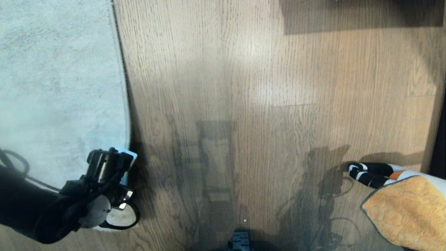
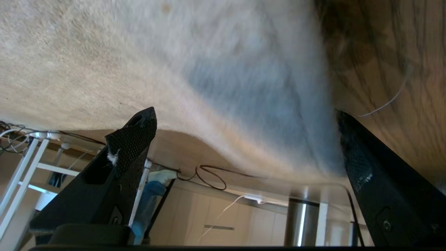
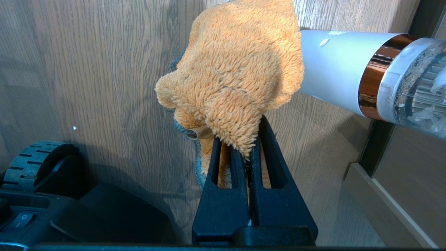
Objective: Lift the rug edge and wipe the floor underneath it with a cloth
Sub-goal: Lift up the carpet
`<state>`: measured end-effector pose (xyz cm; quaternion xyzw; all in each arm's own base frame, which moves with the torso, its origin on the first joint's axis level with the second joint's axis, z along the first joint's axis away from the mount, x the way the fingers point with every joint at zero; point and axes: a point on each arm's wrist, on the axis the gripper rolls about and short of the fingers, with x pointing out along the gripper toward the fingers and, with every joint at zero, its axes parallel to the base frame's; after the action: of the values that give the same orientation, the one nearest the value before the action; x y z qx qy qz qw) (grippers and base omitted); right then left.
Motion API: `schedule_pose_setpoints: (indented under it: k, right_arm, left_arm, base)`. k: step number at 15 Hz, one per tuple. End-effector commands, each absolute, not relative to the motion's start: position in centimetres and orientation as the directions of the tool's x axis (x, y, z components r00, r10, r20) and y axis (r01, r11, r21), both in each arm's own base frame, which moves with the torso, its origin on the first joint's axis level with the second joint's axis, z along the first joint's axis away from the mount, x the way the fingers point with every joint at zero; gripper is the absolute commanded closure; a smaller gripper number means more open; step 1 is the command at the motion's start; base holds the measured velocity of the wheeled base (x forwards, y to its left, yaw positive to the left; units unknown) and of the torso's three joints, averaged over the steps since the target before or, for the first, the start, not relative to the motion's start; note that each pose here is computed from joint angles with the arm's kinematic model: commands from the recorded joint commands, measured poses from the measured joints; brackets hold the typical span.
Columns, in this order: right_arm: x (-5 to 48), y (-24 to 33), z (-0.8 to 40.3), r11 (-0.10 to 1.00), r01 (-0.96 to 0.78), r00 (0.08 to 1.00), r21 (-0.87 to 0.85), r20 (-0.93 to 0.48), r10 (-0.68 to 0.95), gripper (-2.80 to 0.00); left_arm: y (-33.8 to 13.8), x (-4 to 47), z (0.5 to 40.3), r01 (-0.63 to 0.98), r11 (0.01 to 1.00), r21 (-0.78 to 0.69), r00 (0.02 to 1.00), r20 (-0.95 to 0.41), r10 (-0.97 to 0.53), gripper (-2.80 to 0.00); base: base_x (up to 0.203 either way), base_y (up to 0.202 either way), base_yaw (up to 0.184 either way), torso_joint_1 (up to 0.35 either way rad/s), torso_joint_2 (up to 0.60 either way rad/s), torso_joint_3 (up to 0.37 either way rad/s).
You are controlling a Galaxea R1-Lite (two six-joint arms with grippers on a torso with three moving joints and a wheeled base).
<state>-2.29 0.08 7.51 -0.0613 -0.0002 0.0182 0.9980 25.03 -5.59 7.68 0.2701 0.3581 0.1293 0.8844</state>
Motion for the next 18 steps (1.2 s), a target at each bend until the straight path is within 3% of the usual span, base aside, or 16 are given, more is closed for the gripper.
schedule_pose_setpoints:
  k: [1, 10, 18]
  right_arm:
    - [-2.3, 0.1, 7.5, 0.992, -0.037, 0.999, -0.124, -0.003, 0.037, 0.00]
    - [-2.3, 0.1, 7.5, 0.992, -0.037, 0.999, -0.124, -0.004, 0.037, 0.00]
    - [-2.3, 0.1, 7.5, 0.992, -0.037, 0.999, -0.124, -0.003, 0.037, 0.00]
  left_arm:
    - [-5.9, 24.2, 7.2, -0.006, 0.816, 0.577, 0.706, -0.576, 0.412, -2.80]
    - [-5.5, 21.6, 5.5, 0.046, 0.796, 0.603, 0.669, -0.611, 0.424, -2.80]
    - [-3.4, 22.7, 4.4, 0.013, 0.751, 0.660, 0.677, -0.559, 0.479, -2.80]
  base:
    - [0.000, 0.000, 0.000, 0.000, 0.00, 0.000]
    - [0.000, 0.000, 0.000, 0.000, 0.00, 0.000]
    - [0.000, 0.000, 0.000, 0.000, 0.00, 0.000]
